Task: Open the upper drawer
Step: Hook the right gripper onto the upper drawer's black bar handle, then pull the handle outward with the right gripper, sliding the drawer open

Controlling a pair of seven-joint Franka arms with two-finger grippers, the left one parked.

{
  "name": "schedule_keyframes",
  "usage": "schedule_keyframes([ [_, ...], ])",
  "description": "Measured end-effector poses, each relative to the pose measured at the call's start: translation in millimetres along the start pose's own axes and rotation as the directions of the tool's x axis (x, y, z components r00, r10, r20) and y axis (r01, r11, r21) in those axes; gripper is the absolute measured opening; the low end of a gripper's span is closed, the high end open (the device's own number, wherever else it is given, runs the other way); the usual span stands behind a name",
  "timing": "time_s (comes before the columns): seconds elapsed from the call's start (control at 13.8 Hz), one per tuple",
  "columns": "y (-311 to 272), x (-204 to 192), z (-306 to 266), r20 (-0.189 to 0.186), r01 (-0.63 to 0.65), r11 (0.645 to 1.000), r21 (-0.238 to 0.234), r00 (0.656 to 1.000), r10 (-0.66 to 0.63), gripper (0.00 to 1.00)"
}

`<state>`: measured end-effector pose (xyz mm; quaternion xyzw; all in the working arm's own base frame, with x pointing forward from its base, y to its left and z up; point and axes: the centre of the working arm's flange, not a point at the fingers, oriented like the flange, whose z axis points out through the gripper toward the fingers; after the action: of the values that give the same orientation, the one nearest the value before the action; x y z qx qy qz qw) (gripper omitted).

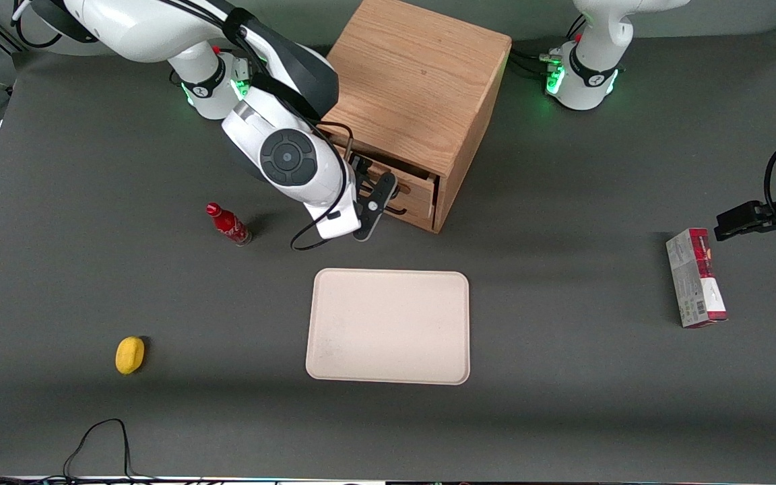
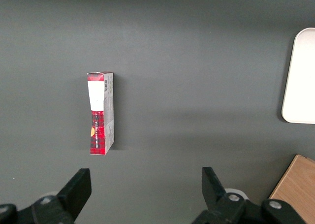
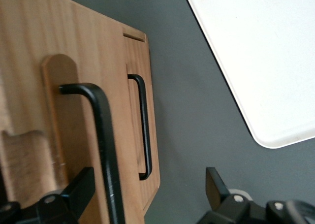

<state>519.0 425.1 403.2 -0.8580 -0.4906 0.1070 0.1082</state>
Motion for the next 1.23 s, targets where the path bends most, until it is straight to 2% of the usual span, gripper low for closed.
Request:
schedule_keyframes([
  [0.22, 10, 1, 10, 0.019, 0.023, 0.999, -0.034, 1.0, -0.022, 1.0],
  [0.36, 22, 1, 10, 0.013, 0.054, 0.997, -0.05, 0.998, -0.054, 1.0],
  [0.8, 113, -13, -23, -0.058, 0.083, 0.992, -0.091, 0.994, -0.088, 1.0],
  [1.23, 182, -32, -47, -0.116, -0.004, 0.991, -0.133, 0.993, -0.012, 1.0],
])
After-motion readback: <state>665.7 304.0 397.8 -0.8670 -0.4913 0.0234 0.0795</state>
